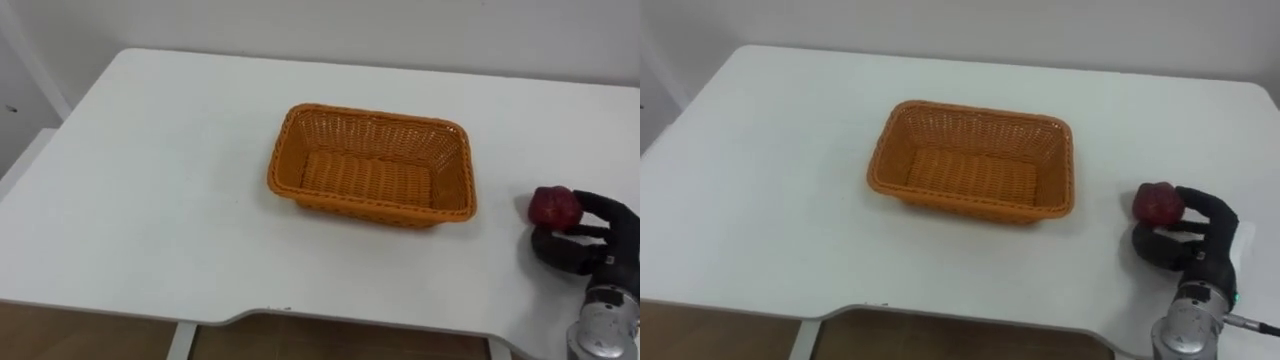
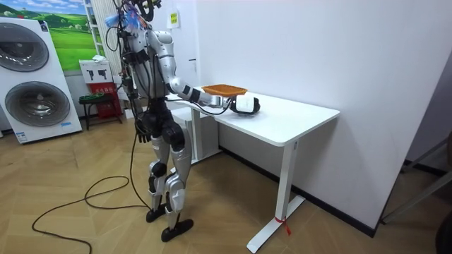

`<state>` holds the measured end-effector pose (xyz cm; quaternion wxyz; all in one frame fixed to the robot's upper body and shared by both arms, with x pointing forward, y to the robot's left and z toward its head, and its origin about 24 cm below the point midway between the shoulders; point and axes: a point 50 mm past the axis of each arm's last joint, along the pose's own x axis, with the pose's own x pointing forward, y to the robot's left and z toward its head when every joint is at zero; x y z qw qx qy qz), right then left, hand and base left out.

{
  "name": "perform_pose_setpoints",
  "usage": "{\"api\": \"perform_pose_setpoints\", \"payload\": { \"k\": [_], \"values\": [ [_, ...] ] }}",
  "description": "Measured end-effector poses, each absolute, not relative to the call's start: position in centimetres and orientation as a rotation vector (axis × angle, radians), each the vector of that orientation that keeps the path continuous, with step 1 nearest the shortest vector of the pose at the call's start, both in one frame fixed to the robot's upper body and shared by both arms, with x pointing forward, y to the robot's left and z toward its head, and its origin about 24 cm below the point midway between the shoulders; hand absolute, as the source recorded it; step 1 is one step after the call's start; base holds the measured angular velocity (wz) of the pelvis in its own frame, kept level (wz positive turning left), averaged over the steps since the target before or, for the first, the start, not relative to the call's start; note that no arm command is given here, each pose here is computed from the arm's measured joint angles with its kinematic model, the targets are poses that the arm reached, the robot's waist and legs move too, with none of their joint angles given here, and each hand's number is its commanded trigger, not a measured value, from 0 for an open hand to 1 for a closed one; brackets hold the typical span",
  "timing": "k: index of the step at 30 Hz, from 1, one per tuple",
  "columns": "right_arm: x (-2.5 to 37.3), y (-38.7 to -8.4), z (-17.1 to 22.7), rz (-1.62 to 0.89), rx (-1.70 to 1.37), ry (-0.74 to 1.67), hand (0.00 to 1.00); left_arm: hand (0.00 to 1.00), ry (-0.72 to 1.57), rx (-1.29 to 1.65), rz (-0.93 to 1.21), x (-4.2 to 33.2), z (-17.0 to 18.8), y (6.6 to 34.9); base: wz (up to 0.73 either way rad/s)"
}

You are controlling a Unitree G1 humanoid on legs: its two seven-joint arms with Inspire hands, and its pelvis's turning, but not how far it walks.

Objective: Pick and place apple

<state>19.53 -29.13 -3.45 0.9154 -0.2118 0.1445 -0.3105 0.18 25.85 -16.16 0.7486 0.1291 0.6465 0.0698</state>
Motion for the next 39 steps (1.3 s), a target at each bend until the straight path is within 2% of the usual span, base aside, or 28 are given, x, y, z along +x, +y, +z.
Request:
{"api": "perform_pose_setpoints", "payload": {
  "k": [4,10,18,28,29,30,31,39],
  "values": [
    [20.0,-28.8,-2.5,-0.634,-0.429,0.257,1.0,0.0,1.416,0.276,0.15,0.1,-16.2,25.8,-0.08],
    [20.8,-28.2,1.1,-0.646,-0.426,0.086,1.0,0.0,1.415,0.265,0.177,0.0,-16.1,26.0,-0.05],
    [22.2,-25.4,5.8,-0.558,-0.445,-0.154,1.0,0.0,1.399,0.266,0.174,0.3,-16.2,25.8,-0.02],
    [22.9,-22.3,6.8,-0.379,-0.503,-0.216,1.0,0.0,1.385,0.308,0.121,1.0,-16.4,25.1,0.01],
    [23.0,-21.7,6.6,-0.344,-0.523,-0.215,0.65,0.0,1.385,0.309,0.117,1.1,-16.4,25.0,-0.06],
    [23.1,-21.1,6.5,-0.306,-0.53,-0.213,0.55,0.0,1.381,0.313,0.111,1.3,-16.4,25.0,-0.04],
    [23.1,-20.8,6.4,-0.287,-0.532,-0.211,0.0,0.0,1.38,0.316,0.106,1.4,-16.4,25.0,0.0],
    [23.2,-17.9,6.6,-0.119,-0.525,-0.238,0.0,0.0,1.353,0.336,0.054,2.8,-16.5,24.4,0.0]
  ]
}}
